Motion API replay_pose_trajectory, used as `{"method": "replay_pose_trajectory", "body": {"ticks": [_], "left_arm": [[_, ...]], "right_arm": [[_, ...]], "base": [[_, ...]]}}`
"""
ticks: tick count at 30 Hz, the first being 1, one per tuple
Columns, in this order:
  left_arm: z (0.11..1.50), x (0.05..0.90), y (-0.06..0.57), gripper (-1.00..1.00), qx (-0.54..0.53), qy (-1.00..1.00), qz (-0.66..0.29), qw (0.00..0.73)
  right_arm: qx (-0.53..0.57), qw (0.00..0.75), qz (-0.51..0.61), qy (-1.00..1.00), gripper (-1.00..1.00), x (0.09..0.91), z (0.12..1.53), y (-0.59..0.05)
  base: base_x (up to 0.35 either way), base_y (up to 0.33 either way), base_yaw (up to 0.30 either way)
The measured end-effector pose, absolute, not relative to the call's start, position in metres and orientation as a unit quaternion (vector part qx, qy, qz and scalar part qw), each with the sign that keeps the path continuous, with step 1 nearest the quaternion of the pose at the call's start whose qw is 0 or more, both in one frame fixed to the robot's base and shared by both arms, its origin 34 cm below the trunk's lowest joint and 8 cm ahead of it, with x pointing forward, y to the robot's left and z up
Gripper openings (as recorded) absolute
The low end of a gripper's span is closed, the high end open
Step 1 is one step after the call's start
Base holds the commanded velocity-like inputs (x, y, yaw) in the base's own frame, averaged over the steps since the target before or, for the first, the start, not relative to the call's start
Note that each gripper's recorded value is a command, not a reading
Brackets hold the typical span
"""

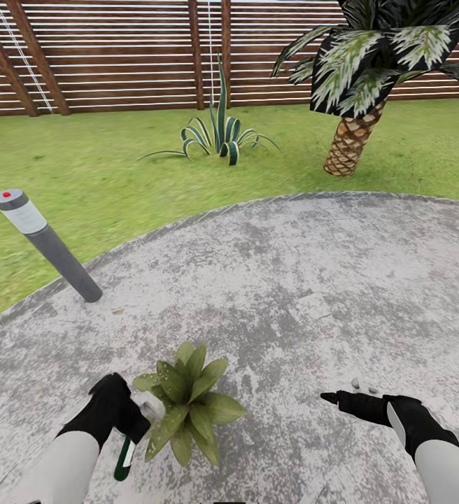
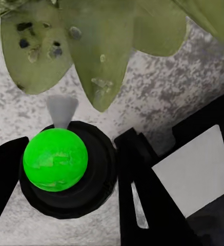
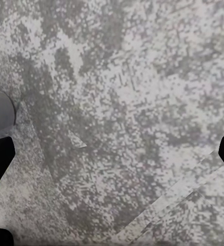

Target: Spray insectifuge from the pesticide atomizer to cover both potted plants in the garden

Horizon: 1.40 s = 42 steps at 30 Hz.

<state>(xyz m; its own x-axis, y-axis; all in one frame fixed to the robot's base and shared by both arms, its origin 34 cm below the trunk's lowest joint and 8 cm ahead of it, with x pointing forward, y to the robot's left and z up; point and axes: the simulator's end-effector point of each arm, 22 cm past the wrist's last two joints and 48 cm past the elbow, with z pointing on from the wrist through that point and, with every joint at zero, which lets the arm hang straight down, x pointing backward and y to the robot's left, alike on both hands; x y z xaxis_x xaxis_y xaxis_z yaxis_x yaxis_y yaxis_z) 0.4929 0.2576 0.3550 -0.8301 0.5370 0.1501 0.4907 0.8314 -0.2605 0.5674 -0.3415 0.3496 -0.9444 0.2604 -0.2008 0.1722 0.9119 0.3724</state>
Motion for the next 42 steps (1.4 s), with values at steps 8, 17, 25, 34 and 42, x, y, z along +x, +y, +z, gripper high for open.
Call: {"method": "replay_pose_trajectory", "body": {"ticks": [8,17,25,34,42], "left_arm": [[0.384,0.525,0.249,-1.00,-0.258,-0.953,0.136,0.077],[0.405,0.548,0.238,-1.00,-0.254,-0.953,0.155,0.063],[0.422,0.578,0.229,-1.00,-0.263,-0.950,0.158,0.049],[0.421,0.577,0.225,-1.00,-0.299,-0.942,0.143,0.059],[0.398,0.524,0.234,-1.00,-0.331,-0.928,0.131,0.106]], "right_arm": [[0.111,0.124,0.178,0.970,1.00,0.567,0.350,-0.342],[0.111,0.124,0.178,0.970,1.00,0.567,0.350,-0.342],[0.111,0.124,0.178,0.970,1.00,0.567,0.350,-0.342],[0.111,0.124,0.178,0.970,1.00,0.567,0.350,-0.342],[0.111,0.124,0.178,0.970,1.00,0.567,0.350,-0.342]], "base": [[0.000,0.000,0.000],[0.000,0.000,0.000],[0.000,0.000,0.000],[0.000,0.000,0.000],[0.000,0.000,0.000]]}}
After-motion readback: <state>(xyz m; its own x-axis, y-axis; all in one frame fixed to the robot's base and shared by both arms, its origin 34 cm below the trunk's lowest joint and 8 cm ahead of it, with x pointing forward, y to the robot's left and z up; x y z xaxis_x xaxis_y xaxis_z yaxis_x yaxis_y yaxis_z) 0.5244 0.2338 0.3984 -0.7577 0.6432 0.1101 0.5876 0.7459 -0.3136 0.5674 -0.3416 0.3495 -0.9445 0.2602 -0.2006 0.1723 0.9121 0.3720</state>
